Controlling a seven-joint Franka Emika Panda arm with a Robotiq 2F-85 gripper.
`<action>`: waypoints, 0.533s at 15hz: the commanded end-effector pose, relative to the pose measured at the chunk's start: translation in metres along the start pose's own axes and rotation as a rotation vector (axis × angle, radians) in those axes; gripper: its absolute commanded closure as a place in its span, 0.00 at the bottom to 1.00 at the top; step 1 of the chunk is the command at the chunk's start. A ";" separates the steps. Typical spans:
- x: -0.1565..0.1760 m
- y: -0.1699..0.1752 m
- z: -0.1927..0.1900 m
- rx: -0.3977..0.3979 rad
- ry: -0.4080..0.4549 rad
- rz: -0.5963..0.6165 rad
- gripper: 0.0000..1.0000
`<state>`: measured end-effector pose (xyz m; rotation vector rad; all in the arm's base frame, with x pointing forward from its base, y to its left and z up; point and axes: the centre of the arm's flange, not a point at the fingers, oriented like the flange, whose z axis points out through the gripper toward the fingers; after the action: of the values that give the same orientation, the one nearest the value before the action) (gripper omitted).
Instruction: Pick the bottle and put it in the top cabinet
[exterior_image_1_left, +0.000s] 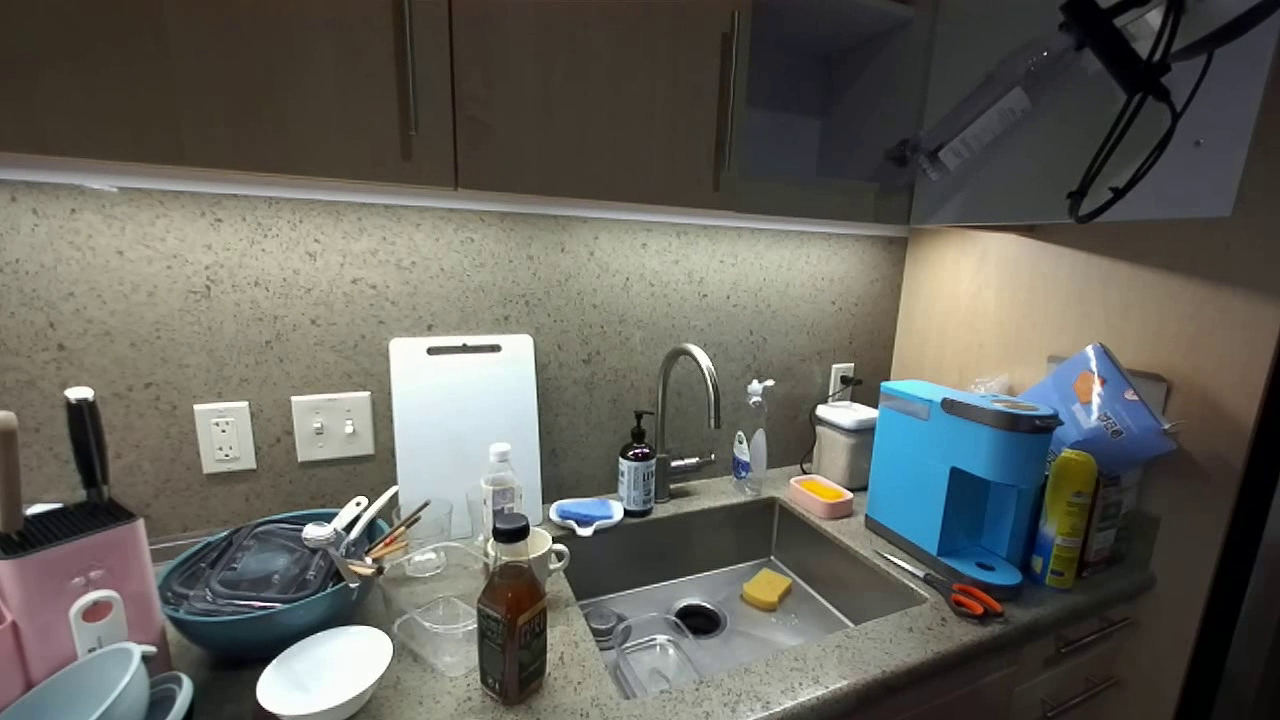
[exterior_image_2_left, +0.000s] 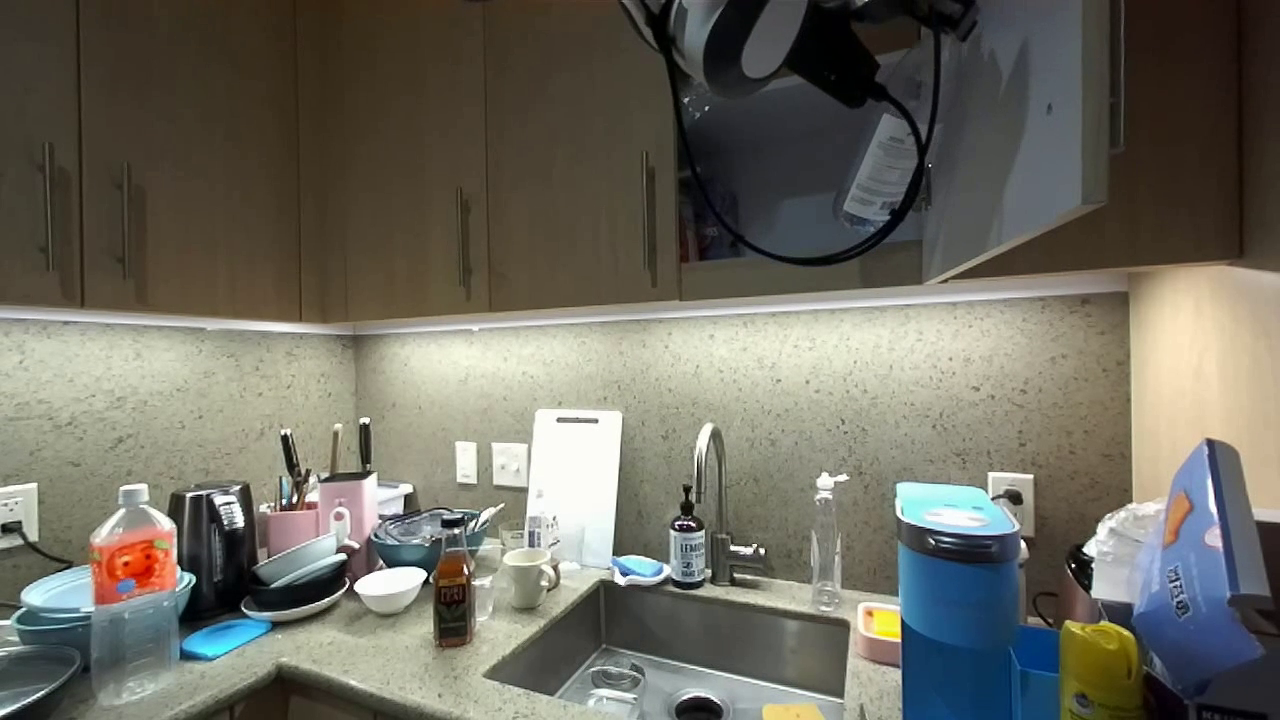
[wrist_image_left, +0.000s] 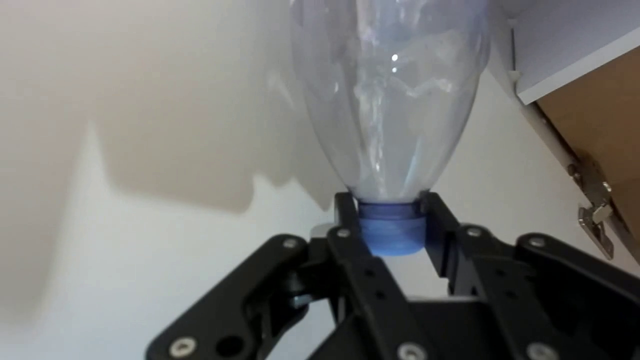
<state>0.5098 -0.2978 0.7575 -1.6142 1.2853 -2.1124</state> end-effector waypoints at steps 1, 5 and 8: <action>0.009 -0.040 -0.017 -0.009 -0.147 0.013 0.89; 0.015 -0.044 -0.016 -0.024 -0.360 -0.012 0.89; 0.018 -0.055 -0.017 0.046 -0.209 -0.040 0.89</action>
<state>0.5077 -0.2819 0.7893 -1.8909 1.1701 -1.7765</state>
